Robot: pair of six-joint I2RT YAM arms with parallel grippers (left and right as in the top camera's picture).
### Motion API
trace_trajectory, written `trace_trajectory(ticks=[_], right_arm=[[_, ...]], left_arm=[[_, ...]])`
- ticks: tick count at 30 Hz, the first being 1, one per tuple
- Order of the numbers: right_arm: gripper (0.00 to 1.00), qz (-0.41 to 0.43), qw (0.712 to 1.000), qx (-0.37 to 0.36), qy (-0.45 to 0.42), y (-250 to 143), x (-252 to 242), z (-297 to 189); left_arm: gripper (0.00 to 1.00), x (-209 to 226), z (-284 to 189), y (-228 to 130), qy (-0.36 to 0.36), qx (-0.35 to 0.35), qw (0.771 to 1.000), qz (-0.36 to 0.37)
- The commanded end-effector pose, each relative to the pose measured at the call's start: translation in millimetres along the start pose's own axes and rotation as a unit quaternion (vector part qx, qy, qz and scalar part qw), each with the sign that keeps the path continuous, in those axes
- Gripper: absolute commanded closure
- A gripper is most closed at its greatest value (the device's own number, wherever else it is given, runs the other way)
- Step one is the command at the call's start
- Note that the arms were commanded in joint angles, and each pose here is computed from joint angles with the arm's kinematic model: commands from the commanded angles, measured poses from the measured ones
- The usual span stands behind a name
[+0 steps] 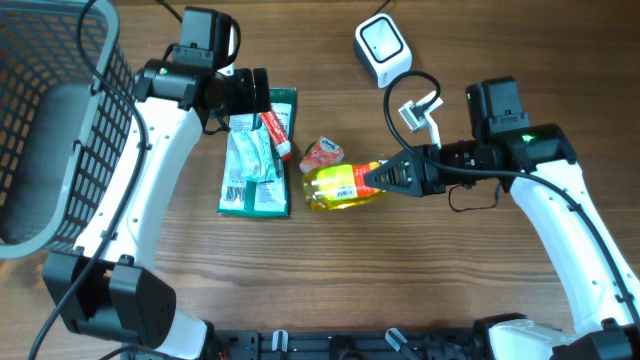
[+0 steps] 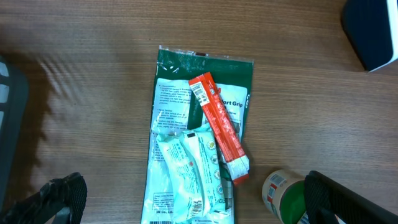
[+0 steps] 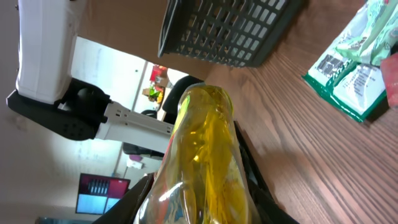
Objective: Scan the item barcode
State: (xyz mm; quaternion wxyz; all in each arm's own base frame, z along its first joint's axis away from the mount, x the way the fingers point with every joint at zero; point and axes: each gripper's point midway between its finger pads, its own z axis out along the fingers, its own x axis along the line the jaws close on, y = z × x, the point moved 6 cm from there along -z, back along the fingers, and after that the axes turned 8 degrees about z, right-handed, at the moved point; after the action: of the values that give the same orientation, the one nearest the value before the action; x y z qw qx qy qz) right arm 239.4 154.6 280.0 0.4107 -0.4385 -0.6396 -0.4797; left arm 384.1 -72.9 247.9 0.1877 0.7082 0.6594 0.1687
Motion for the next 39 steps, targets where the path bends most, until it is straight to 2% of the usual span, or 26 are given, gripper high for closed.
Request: trace_trajectory(ticks=[1,39], right_arm=[[0.87,-0.003,0.999,0.003,0.034,-1.5,10.0,0.2],[0.89,-0.001,1.0,0.004,0.027,-2.3,8.2,0.4]], left_arm=[[0.0,2.6,3.4,0.9,0.007,0.002,1.0,-0.006],[0.0,2.6,3.4,0.9,0.007,0.002,1.0,-0.006]])
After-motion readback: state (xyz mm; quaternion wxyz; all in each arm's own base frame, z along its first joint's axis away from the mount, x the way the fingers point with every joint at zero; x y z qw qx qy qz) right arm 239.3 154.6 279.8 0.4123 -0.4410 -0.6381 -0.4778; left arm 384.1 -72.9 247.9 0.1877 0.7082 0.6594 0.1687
